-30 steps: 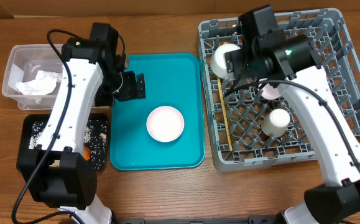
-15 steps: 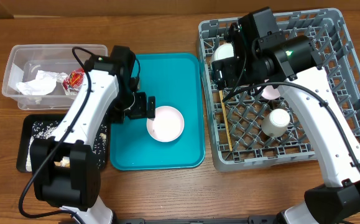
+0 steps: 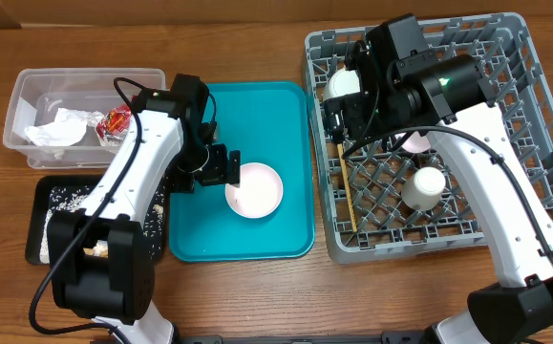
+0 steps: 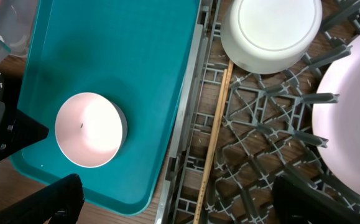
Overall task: Sort waste into correct bins and load items into the dishwasher
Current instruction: 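Move the left gripper down and grasp the rim of the pink bowl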
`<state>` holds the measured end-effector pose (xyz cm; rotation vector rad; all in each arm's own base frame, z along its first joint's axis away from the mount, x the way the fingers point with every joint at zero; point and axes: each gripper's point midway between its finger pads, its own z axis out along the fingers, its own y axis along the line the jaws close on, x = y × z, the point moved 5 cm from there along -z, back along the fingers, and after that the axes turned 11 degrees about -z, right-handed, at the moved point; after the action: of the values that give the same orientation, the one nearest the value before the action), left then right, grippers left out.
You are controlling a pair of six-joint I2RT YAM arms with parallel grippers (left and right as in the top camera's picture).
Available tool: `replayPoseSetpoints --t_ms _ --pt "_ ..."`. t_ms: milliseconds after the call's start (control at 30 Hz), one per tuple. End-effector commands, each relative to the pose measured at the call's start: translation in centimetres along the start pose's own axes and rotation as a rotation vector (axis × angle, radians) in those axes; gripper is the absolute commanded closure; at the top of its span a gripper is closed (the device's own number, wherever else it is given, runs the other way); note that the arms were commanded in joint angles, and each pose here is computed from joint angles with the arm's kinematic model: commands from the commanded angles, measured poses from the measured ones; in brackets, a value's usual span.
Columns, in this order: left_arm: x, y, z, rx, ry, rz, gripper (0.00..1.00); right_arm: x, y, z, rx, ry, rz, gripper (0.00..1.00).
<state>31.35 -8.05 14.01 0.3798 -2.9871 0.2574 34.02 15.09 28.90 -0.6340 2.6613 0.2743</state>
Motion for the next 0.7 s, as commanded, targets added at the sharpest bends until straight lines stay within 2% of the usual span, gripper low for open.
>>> replayPoseSetpoints --t_ms 0,67,400,533,600,667 --pt "0.3 -0.8 0.4 0.043 -0.004 0.026 0.15 -0.3 0.0 -0.6 -0.006 -0.02 0.004 0.0" --pt "0.5 -1.5 1.1 0.088 0.003 0.039 0.27 -0.3 0.0 -0.6 -0.006 -0.02 0.004 0.0" --pt "0.7 -2.3 4.1 0.116 -0.021 0.038 0.31 -0.3 0.0 -0.6 -0.006 -0.019 0.005 0.0" --pt "0.7 -2.0 4.4 0.1 -0.023 0.037 0.38 -0.3 0.0 -0.6 -0.006 -0.019 0.005 0.0" --pt "0.7 -1.9 4.5 0.091 -0.027 0.036 0.45 -0.3 0.0 -0.6 -0.006 -0.017 0.005 0.0" --pt "0.7 -1.9 4.6 0.09 -0.025 0.036 0.58 -0.2 0.0 -0.5 -0.006 -0.012 0.006 0.0"
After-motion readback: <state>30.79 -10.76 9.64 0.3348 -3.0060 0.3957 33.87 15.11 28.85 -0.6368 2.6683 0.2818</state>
